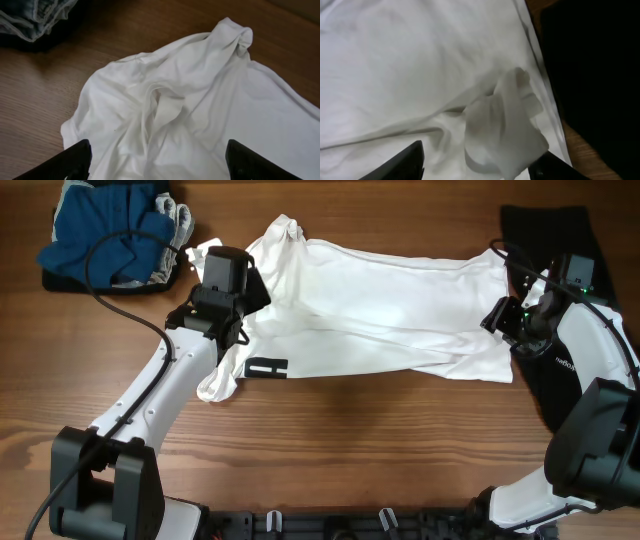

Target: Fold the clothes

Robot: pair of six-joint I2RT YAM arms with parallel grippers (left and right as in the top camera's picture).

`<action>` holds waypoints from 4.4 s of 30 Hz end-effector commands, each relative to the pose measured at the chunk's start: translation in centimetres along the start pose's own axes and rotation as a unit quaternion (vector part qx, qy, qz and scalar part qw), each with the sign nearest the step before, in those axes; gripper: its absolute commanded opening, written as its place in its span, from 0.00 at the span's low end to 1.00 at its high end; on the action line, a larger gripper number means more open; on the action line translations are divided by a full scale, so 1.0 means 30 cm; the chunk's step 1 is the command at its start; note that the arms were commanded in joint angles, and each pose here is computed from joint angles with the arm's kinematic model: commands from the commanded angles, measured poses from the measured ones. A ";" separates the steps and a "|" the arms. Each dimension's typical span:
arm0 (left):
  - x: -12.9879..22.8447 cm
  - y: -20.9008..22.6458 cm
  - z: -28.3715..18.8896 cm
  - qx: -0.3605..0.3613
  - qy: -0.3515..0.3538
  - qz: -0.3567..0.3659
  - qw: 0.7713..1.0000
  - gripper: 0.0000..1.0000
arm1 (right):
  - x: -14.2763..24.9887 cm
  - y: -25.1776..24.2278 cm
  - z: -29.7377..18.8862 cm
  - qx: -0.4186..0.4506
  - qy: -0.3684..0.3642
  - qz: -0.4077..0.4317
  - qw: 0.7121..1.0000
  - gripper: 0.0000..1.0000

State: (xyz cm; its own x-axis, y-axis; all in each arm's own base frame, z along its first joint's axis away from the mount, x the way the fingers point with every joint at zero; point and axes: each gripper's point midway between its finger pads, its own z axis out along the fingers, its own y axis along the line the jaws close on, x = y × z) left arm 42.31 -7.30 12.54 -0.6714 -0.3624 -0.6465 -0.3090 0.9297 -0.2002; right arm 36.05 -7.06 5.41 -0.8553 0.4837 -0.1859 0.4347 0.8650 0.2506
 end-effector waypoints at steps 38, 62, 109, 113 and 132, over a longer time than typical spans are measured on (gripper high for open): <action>-0.293 -0.389 0.334 0.148 0.036 0.143 0.978 0.98 | -0.136 0.474 -0.597 -0.065 -0.097 -0.200 0.973 0.93; -0.155 -0.375 0.708 0.142 0.002 0.171 0.975 0.65 | -0.129 0.453 -0.494 -0.054 -0.055 -0.189 0.979 0.93; -0.163 -0.276 0.162 0.045 0.123 0.206 0.970 0.04 | -0.530 0.259 0.328 0.112 -0.126 -0.135 0.976 0.81; -0.161 -0.275 0.162 0.044 0.124 0.206 0.970 0.04 | -0.566 0.237 0.340 0.133 -0.149 -0.131 0.971 0.81; -0.179 -0.239 0.167 0.017 0.116 0.208 0.971 0.04 | -0.575 0.231 0.272 0.116 -0.147 -0.109 0.976 0.04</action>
State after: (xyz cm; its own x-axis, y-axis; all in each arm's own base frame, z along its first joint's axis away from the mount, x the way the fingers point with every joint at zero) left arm 51.08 -12.77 12.49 -0.8831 0.0579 -0.4656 0.0736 0.9972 -0.0155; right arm 56.59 -6.87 0.43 -0.8452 0.2470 -0.4740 0.2997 0.9533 -0.0375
